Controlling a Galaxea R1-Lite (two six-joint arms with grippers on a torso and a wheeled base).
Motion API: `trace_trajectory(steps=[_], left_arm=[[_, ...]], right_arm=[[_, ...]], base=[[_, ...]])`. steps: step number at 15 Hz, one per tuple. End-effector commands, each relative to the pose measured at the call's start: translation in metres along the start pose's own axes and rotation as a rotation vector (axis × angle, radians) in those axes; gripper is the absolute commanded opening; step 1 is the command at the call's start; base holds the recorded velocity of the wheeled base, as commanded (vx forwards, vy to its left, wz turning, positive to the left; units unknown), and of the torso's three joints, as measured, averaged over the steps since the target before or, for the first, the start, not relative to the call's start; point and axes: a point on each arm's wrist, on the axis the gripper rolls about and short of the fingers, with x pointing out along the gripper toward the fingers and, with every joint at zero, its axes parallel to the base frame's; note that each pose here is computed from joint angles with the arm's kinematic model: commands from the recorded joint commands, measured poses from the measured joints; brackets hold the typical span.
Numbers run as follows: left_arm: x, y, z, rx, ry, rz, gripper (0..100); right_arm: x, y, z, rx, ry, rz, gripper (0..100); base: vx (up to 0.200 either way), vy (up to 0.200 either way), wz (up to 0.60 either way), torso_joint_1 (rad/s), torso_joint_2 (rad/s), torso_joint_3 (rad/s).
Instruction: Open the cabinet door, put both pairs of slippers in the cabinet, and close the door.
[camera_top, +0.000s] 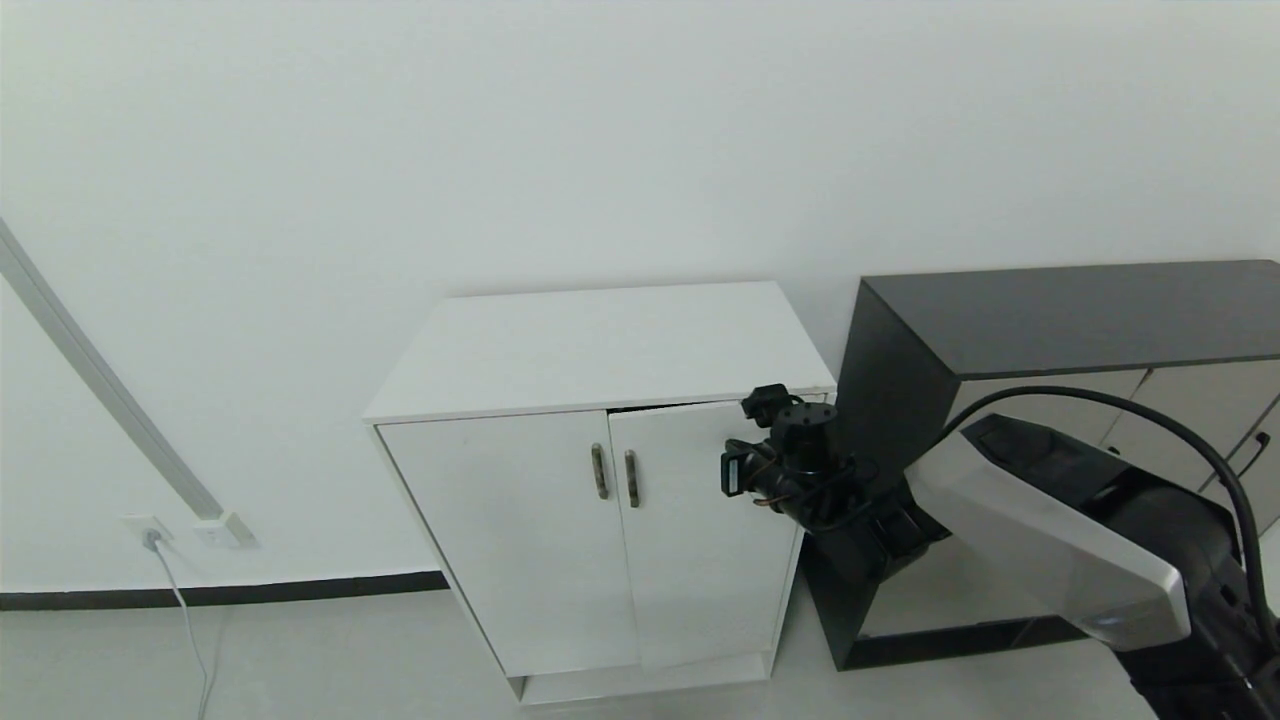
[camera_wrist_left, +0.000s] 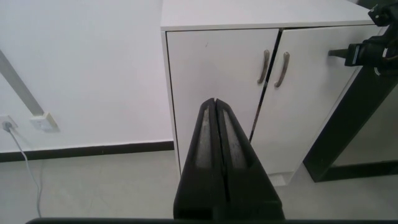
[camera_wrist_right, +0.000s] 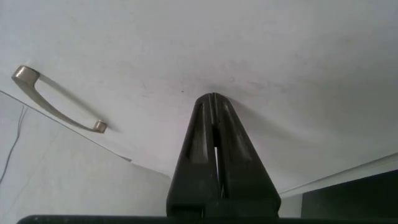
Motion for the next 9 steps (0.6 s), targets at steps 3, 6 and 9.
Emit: trace_trajectory(steps=[3,6,9], left_arm=[[0.0000,0.0000,0.0000,0.000,0.000,0.000,0],[0.0000,0.0000,0.0000,0.000,0.000,0.000,0],[0.0000,0.0000,0.0000,-0.002,0.000,0.000,0]], right_arm=[[0.0021,-0.0010,0.0014,0.000,-0.009,-0.002,0],[0.0021,-0.0026,0.0012,0.001,-0.007,-0.005,0],[0.0025,-0.0026,0.0007,0.000,-0.006,-0.005,0]], base=[[0.000,0.000,0.00,0.000,0.00,0.000],[0.000,0.000,0.00,0.000,0.00,0.000],[0.000,0.000,0.00,0.000,0.00,0.000]])
